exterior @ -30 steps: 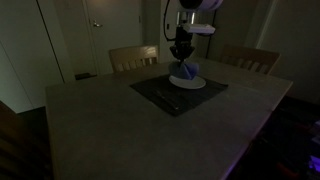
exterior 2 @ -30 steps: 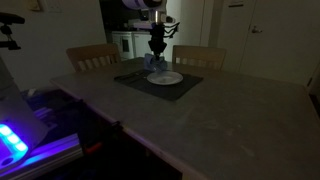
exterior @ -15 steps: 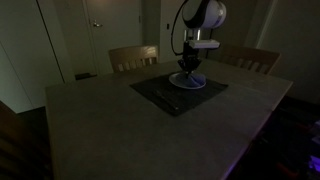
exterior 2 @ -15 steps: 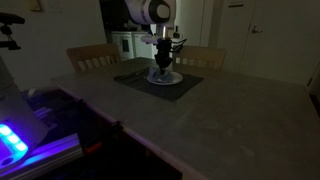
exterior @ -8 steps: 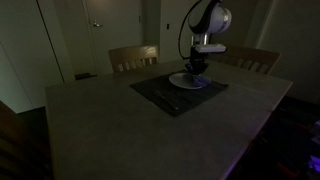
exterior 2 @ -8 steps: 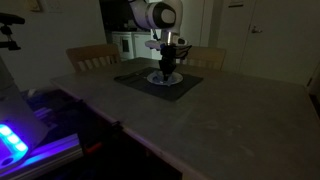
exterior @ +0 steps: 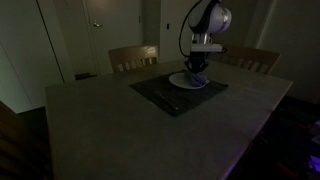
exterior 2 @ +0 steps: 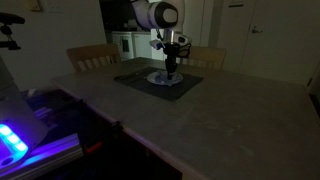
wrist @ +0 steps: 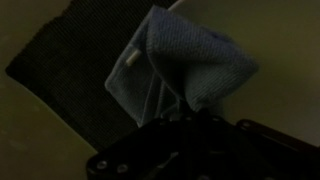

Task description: Wipe the white plate with the cloth on the table

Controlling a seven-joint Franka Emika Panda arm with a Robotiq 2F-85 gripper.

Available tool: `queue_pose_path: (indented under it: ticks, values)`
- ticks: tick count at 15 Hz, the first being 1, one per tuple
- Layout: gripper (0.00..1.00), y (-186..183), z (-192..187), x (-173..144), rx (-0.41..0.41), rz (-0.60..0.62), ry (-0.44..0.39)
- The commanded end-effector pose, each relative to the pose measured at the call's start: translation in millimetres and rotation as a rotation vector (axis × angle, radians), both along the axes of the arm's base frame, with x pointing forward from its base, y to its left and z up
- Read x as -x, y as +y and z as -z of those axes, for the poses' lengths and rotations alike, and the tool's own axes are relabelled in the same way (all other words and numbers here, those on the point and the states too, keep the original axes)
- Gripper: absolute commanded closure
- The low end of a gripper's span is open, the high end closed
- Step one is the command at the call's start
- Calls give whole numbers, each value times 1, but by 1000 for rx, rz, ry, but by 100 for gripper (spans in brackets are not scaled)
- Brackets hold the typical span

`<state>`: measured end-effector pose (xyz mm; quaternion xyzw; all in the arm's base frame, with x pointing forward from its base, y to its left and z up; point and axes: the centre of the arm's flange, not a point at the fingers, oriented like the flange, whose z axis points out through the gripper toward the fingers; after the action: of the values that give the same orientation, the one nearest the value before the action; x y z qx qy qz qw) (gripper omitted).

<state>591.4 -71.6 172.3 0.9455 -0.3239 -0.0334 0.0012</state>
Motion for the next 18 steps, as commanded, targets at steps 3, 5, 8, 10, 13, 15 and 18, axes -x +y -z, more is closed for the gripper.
queue_pose_path:
  ticks: [3, 5, 8, 10, 13, 15, 18]
  values:
    - [98, 5, 19, -19, -39, 134, -16]
    - [98, 7, 21, -21, -61, 163, -20]
    - [98, 13, 23, -25, -90, 186, -22]
    - [98, 19, 24, -28, -108, 178, -20]
    - [98, 28, 27, -32, -129, 159, -20]
    - [98, 35, 27, -34, -152, 99, -22]
    - [98, 44, 29, -34, -186, -63, -27]
